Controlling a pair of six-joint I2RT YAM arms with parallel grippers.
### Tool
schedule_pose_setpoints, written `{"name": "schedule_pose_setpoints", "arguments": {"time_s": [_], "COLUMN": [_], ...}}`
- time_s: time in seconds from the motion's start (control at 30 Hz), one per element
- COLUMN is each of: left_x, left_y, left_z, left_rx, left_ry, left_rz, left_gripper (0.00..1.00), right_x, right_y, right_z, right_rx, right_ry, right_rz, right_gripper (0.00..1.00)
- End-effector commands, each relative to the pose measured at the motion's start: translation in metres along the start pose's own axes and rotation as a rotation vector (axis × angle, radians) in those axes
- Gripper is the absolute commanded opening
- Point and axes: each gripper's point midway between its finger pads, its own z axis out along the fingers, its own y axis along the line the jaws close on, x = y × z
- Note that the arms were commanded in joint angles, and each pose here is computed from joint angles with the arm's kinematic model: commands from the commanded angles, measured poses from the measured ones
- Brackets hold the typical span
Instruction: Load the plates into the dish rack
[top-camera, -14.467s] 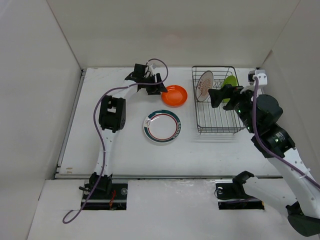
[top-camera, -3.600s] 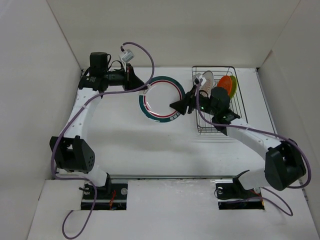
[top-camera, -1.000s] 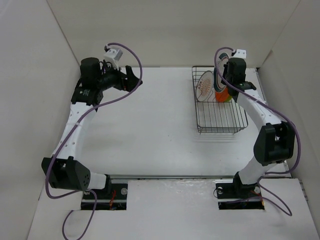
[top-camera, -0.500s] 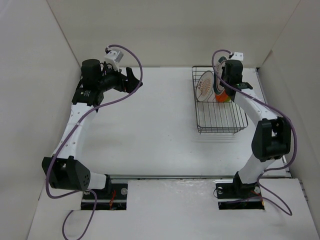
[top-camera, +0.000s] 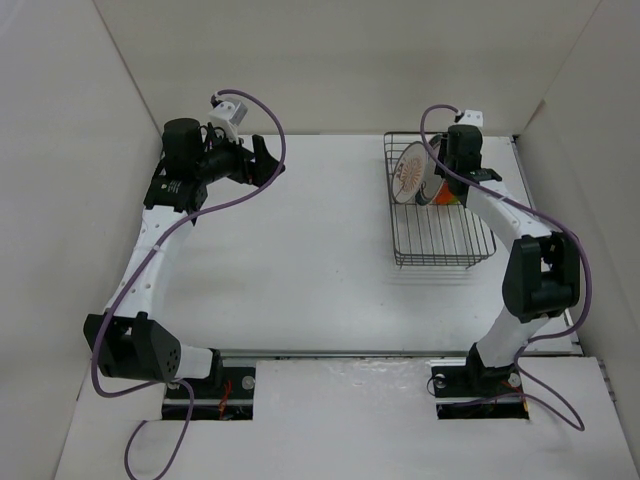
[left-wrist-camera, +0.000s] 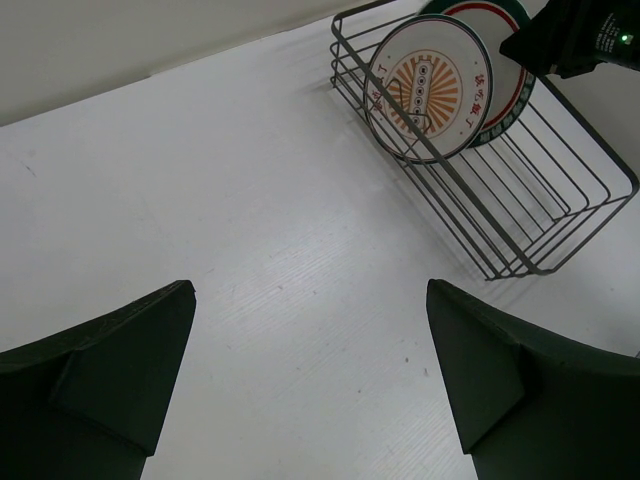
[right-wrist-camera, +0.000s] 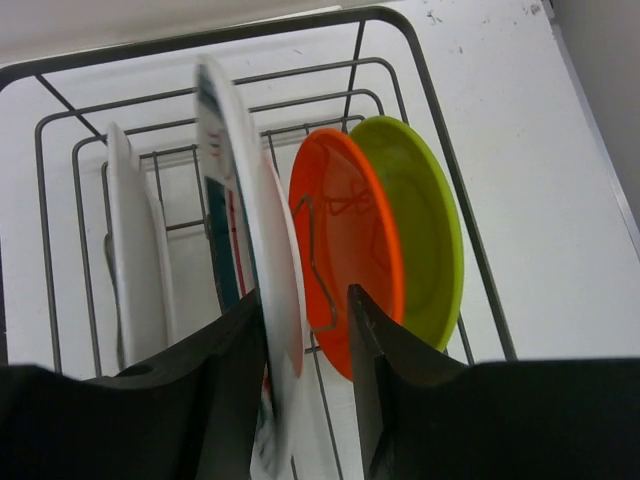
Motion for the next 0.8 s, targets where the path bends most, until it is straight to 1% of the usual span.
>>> {"name": "schedule_pose_setpoints", "arguments": {"time_s": [0.0, 0.1, 0.17, 0.2, 0.23, 0.27, 0.3, 0.33, 0.5, 0.53, 0.57, 0.63, 0.67, 0.7, 0.77], "left_x": [-0.014, -0.014, -0.014, -0.014, -0.014, -0.014, -0.014, -0.014, -0.016, -0.016, -0.019, -0.024, -0.033, -0.033, -0.046], "left_y": [-0.005, -0.005, -0.005, -0.005, -0.005, -0.004, -0.002, -0.002, 0.002, 0.002, 0.006, 0.01, 0.012, 0.023, 0.033], "left_z": [-0.009, -0.009, -0.009, -0.009, -0.009, -0.009, -0.009, -0.009, -0.01, -0.01, -0.012, -0.014, -0.018, -0.019, -0.025], "left_rx": [0.002, 0.002, 0.002, 0.002, 0.002, 0.001, -0.009, -0.009, -0.037, -0.037, -0.067, -0.104, -0.128, -0.186, -0.263], "left_ry": [-0.047, -0.047, -0.047, -0.047, -0.047, -0.047, -0.048, -0.048, -0.05, -0.05, -0.053, -0.059, -0.073, -0.064, -0.078], "left_rz": [0.045, 0.045, 0.045, 0.045, 0.045, 0.054, 0.054, 0.054, 0.053, 0.053, 0.053, 0.054, 0.073, 0.064, 0.078], "left_gripper": [1.0, 1.0, 1.0, 1.0, 1.0, 1.0, 1.0, 1.0, 1.0, 1.0, 1.0, 1.0, 1.0, 1.0, 1.0], "right_x": [-0.019, -0.023, -0.023, -0.039, -0.04, -0.05, -0.047, -0.065, -0.097, -0.094, -0.107, -0.113, -0.114, -0.119, -0.114], "right_y": [0.005, 0.005, 0.005, 0.004, 0.003, 0.0, -0.001, -0.006, -0.031, -0.037, -0.041, -0.046, -0.05, -0.049, -0.041], "right_z": [0.001, 0.0, 0.0, -0.008, -0.012, -0.017, -0.02, -0.031, -0.064, -0.071, -0.082, -0.095, -0.107, -0.114, -0.126], "right_rx": [-0.005, -0.006, -0.006, -0.012, -0.011, -0.004, -0.001, 0.009, 0.099, 0.118, 0.127, 0.128, 0.128, 0.104, 0.047], "right_ry": [-0.073, -0.081, -0.081, -0.116, -0.115, -0.136, -0.121, -0.155, -0.198, -0.174, -0.194, -0.192, -0.188, -0.204, -0.197], "right_rz": [0.027, 0.03, 0.031, 0.045, 0.044, 0.053, 0.047, 0.061, 0.075, 0.064, 0.074, 0.072, 0.08, 0.086, 0.078], "right_gripper": [0.43, 0.46, 0.46, 0.48, 0.53, 0.57, 0.58, 0.64, 0.74, 0.74, 0.78, 0.82, 0.84, 1.0, 1.0]}}
